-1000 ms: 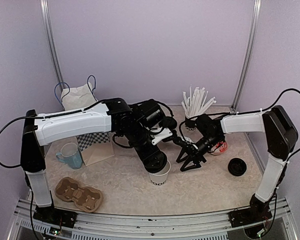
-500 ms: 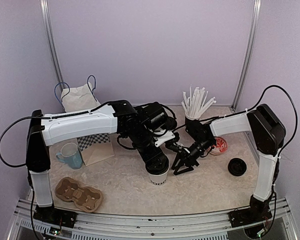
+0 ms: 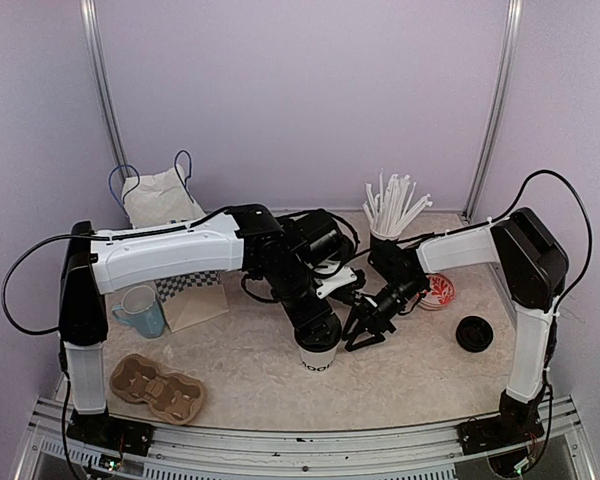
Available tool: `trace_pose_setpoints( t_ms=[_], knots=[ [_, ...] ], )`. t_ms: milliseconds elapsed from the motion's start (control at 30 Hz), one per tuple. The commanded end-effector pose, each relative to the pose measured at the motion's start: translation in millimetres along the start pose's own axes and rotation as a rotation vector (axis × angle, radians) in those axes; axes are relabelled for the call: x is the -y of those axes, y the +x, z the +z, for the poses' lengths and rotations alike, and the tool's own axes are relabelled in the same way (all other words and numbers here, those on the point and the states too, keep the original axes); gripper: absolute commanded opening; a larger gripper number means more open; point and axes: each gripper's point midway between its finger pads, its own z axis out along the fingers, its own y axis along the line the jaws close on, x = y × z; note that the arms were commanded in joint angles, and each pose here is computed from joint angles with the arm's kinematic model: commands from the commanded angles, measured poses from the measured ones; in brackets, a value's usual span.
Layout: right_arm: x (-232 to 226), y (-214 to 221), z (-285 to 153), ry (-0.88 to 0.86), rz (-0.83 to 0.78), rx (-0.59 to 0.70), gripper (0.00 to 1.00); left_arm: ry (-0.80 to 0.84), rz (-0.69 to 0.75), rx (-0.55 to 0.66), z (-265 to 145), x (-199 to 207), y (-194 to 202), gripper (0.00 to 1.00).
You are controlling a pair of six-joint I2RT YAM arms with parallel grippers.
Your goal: Pack the takeout coffee
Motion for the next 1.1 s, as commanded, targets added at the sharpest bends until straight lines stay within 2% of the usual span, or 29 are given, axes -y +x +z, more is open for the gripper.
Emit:
trace_pose_setpoints(
  t_ms=[0, 33, 67, 167, 300, 400, 467, 533, 567, 600, 633, 700, 800, 867, 967, 1067],
  knots=[
    [-4.3, -4.4, -2.0, 0.001, -0.011, -0.006, 0.52, -0.026, 0.007, 0.024, -5.9, 0.0, -9.1, 0.86],
    [-4.1, -3.8, -3.4, 0.008, -0.009, -0.011, 0.53, -0.039, 0.009, 0.029, -8.2, -1.5, -9.9, 0.96],
    [-3.9, -2.6, -4.8, 0.015, -0.010, -0.019, 0.53, -0.054, 0.008, 0.030, -9.8, -3.7, -9.8, 0.99],
    [-1.2, -0.7, -17.1, 0.059, -0.008, -0.041, 0.53, -0.131, -0.001, 0.070, -29.0, -14.0, -15.3, 0.99],
    [-2.7, -19.6, -55.4, 0.176, -0.041, -0.024, 0.56, -0.271, -0.050, 0.161, -54.3, -38.3, -19.6, 0.99],
    [-10.8, -42.9, -84.0, 0.297, -0.099, 0.002, 0.59, -0.272, -0.109, 0.243, -59.3, -50.8, -12.9, 0.99],
    [-11.8, -60.3, -106.0, 0.431, -0.134, 0.048, 0.61, -0.236, -0.226, 0.305, -64.8, -63.9, -11.7, 0.94],
    [-13.1, -79.3, -128.3, 0.573, -0.195, 0.135, 0.66, -0.129, -0.443, 0.363, -61.9, -83.4, -7.9, 0.83],
    [-17.8, -81.6, -132.4, 0.594, -0.208, 0.162, 0.69, -0.049, -0.519, 0.395, -57.9, -85.9, -3.6, 0.84],
    [-20.1, -80.2, -130.7, 0.574, -0.184, 0.171, 0.72, 0.025, -0.552, 0.437, -54.5, -84.0, -3.5, 0.97],
    [-20.8, -75.9, -123.3, 0.522, -0.138, 0.166, 0.73, 0.056, -0.565, 0.481, -56.9, -81.1, -4.1, 0.99],
    [-27.8, -61.9, -99.9, 0.355, -0.021, 0.146, 0.68, 0.094, -0.551, 0.538, -63.7, -72.0, -7.0, 0.99],
    [-44.4, -41.2, -69.6, 0.126, 0.123, 0.150, 0.60, 0.073, -0.523, 0.530, -60.2, -64.3, -5.5, 0.99],
    [-51.5, -32.3, -60.9, 0.084, 0.136, 0.144, 0.60, 0.020, -0.527, 0.515, -53.9, -63.1, -1.3, 0.99],
    [-59.2, -30.1, -54.7, 0.020, 0.165, 0.137, 0.60, 0.033, -0.553, 0.487, -41.1, -59.6, 5.6, 0.99],
    [-64.2, -31.3, -48.4, -0.045, 0.205, 0.134, 0.58, 0.071, -0.580, 0.460, -30.5, -54.8, 9.2, 0.91]
  ],
)
